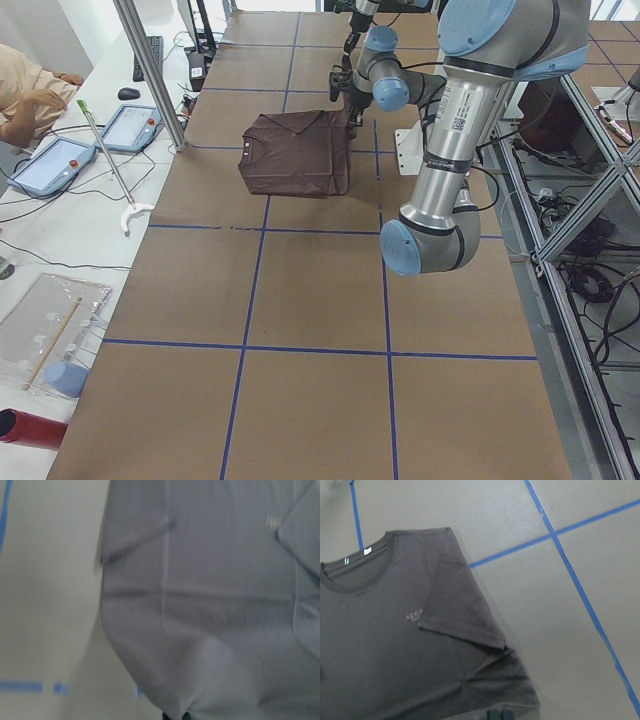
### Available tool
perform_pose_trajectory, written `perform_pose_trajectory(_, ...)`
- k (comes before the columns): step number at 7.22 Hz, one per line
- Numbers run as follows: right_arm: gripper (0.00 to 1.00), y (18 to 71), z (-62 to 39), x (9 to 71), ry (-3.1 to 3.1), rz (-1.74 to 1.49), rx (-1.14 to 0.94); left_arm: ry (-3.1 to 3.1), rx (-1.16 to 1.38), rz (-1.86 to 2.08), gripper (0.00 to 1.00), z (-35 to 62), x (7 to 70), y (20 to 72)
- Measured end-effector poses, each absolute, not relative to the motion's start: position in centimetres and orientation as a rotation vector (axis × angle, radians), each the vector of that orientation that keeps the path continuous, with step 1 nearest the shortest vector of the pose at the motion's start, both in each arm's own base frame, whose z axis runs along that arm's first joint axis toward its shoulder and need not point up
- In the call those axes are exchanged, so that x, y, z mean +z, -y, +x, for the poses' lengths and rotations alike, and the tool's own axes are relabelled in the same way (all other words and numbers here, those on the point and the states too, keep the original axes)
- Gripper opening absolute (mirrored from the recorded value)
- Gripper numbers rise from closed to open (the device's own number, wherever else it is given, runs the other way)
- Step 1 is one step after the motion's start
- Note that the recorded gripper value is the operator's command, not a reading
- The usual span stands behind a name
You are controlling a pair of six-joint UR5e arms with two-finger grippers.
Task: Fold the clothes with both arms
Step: 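Lift the hem with both grippers and fold it toward the collar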
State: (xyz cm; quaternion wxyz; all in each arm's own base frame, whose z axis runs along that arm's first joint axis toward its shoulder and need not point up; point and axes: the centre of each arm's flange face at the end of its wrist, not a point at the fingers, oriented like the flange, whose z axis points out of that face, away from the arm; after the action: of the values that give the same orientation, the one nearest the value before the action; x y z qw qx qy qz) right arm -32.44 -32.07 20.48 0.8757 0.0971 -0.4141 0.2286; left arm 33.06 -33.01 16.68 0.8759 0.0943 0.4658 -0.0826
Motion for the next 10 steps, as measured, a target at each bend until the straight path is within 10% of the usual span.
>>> perform_pose_trajectory(10,0.00,62.3,-48.5,32.2,0.745,0.294,0.578,-0.819,-0.230,0.377,0.00,45.2,33.1,60.0)
